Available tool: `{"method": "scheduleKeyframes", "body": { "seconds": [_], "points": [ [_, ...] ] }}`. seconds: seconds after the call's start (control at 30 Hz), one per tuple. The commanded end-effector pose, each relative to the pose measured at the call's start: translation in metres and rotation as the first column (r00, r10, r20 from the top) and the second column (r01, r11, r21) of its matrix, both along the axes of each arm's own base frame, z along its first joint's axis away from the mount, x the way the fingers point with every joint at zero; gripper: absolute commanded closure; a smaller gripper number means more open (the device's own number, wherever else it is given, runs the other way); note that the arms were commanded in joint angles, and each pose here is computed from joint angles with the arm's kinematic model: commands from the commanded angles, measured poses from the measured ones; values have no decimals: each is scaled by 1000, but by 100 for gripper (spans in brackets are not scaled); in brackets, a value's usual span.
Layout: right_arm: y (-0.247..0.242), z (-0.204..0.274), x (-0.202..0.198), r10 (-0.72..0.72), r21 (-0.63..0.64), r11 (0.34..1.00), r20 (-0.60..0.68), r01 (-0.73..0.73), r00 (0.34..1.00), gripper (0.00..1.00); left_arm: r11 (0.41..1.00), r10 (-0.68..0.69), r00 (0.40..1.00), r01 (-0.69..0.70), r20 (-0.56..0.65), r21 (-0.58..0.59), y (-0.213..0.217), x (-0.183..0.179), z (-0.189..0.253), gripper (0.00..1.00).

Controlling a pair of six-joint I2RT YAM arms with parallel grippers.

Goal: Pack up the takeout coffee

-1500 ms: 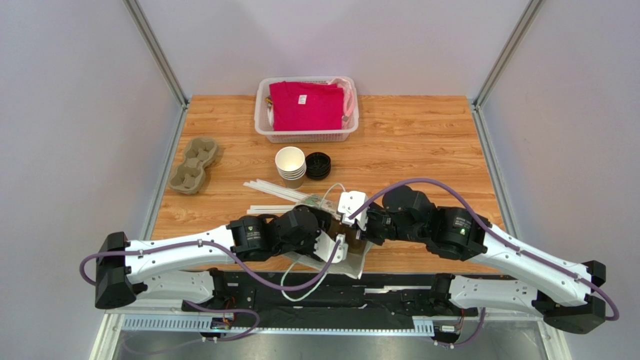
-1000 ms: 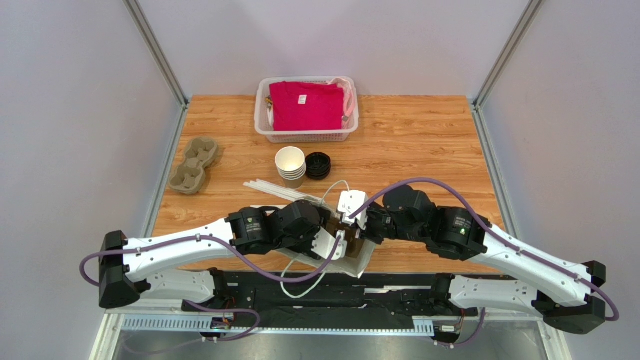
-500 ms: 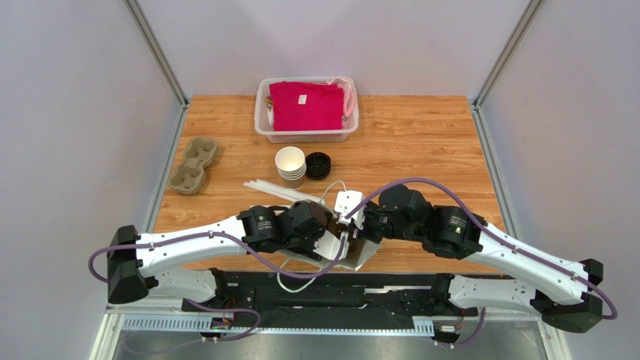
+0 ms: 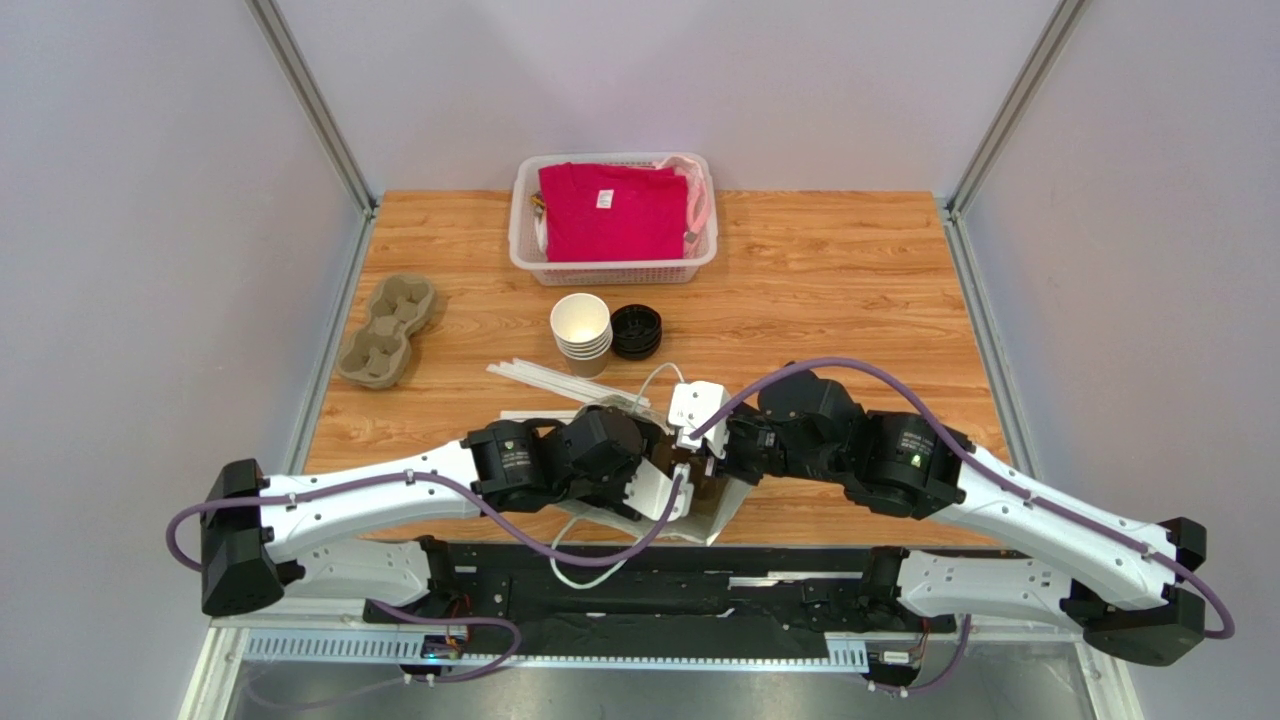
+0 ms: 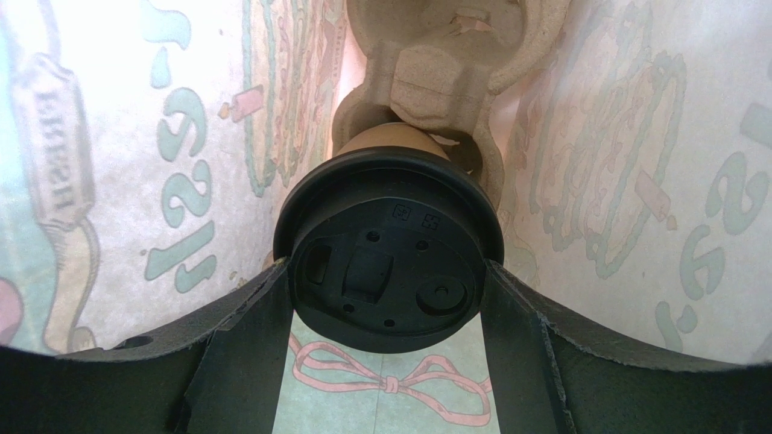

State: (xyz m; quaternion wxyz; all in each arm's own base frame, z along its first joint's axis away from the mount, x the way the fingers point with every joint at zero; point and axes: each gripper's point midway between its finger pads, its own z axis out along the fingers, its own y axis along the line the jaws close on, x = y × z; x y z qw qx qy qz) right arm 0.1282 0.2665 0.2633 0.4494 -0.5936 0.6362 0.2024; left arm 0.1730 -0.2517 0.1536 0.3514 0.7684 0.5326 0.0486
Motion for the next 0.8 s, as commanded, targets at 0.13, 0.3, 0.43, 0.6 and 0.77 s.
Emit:
{"method": "scheduleKeyframes", "body": {
  "seconds": [0.13, 0.3, 0.43, 0.6, 0.77],
  "points": [
    [13, 29, -5, 77, 110, 990, 84, -86, 993, 100, 998, -21, 999, 23, 37, -60, -10, 5, -1, 100],
    [12, 28, -5, 89, 105, 989, 104, -100, 991, 100, 999, -35, 999, 33, -36, -42, -11, 0, -14, 100],
    [12, 27, -5, 96, 102, 989, 114, -107, 989, 100, 999, -32, 993, 32, -115, -4, -7, -3, -21, 100],
    [12, 26, 6, 65, 96, 992, 108, -76, 992, 100, 998, -18, 977, 29, -214, 52, -4, 1, -29, 100],
    [10, 29, 34, 7, 130, 992, 13, -8, 1000, 100, 994, -26, 956, 57, -292, 98, -4, 0, -40, 100]
  ]
}}
